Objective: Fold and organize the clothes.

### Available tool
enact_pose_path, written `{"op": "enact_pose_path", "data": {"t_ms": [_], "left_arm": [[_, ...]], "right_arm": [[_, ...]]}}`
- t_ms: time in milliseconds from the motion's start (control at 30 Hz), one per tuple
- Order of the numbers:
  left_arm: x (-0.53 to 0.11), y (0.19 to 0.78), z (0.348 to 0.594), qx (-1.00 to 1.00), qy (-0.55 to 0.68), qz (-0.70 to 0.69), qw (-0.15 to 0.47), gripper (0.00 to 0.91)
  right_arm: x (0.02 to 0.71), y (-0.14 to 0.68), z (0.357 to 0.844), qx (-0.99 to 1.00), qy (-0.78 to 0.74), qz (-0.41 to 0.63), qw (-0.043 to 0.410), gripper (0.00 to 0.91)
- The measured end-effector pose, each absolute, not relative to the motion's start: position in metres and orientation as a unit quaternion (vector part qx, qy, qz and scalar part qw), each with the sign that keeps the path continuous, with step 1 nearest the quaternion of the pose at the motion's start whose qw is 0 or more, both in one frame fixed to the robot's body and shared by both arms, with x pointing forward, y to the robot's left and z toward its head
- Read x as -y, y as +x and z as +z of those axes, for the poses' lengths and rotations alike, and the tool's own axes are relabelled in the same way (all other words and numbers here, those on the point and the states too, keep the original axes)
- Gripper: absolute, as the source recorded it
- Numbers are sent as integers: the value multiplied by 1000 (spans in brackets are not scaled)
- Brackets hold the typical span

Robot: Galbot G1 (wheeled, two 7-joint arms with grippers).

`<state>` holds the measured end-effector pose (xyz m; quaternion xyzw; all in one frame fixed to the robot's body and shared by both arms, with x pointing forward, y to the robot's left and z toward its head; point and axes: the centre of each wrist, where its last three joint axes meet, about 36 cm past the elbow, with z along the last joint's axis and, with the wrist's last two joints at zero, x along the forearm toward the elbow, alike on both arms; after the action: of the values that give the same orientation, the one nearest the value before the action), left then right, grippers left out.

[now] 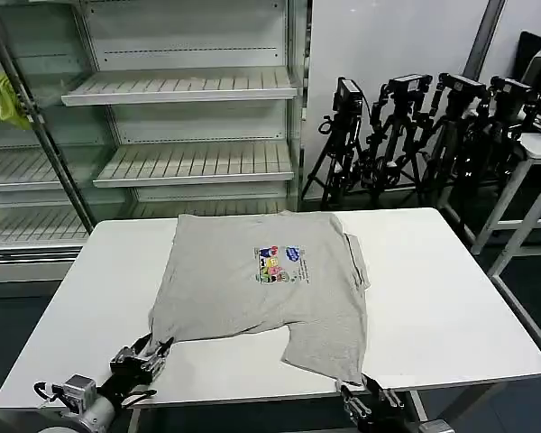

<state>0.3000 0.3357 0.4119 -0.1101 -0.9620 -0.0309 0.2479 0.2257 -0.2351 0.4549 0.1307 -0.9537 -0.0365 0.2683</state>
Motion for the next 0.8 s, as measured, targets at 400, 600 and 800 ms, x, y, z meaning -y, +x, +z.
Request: {"op": "enact_pose_path", "data": {"t_ms": [400,600,800], "left_arm": [[-339,299,406,962,-109,-42,248,50],[-340,298,402,961,-110,-47,248,50],[-340,299,399,962,-110,-52,245,50]], "right_arm": [[237,228,452,955,127,-35,266,20],[237,228,451,955,130,-34,264,0],[238,227,451,955,131,-31,263,0]]}}
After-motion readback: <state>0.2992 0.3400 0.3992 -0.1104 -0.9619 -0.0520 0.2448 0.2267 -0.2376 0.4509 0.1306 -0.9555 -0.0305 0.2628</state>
